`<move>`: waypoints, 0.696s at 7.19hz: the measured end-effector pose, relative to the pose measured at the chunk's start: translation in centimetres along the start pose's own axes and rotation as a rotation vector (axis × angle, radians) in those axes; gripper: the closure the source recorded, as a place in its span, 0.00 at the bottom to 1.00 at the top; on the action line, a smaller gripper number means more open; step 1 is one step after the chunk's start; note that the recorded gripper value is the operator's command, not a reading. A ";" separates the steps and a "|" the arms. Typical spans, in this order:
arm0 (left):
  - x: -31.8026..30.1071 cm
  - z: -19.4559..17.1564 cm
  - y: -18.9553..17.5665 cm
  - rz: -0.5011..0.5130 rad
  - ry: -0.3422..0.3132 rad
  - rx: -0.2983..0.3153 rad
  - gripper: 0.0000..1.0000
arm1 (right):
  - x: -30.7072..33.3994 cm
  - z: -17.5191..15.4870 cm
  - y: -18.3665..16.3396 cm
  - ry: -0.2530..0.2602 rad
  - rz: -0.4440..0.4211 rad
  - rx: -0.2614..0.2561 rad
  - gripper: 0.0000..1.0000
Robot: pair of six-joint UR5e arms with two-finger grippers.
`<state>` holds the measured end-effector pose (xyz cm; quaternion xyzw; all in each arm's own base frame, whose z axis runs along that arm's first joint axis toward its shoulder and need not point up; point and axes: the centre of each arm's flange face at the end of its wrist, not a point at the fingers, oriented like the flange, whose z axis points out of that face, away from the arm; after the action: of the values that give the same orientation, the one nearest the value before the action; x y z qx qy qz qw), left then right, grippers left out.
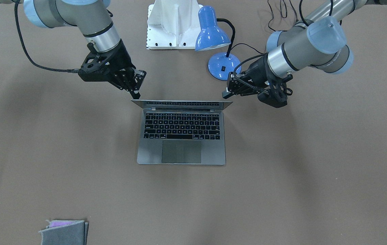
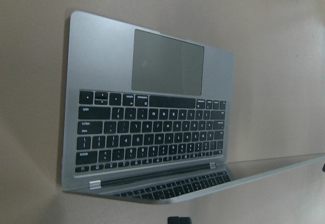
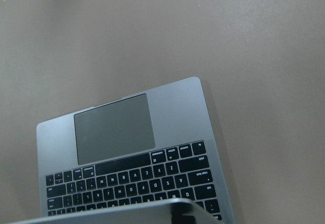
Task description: Close laptop
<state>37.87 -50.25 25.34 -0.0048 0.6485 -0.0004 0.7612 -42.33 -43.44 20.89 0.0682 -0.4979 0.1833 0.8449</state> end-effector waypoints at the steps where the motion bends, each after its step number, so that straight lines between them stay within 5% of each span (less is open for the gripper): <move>1: 0.4 -0.2 -1.1 -0.002 -0.022 0.018 1.00 | -0.2 0.8 -0.7 0.013 0.001 0.005 1.00; 5: 1.1 2.8 -6.4 -0.011 -0.120 0.109 1.00 | -1.1 4.7 -2.5 0.072 0.015 0.013 1.00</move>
<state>40.82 -56.64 24.77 0.0331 0.6005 -0.0397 0.7979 -45.68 -47.46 22.38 0.0632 -0.4666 0.1952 0.8603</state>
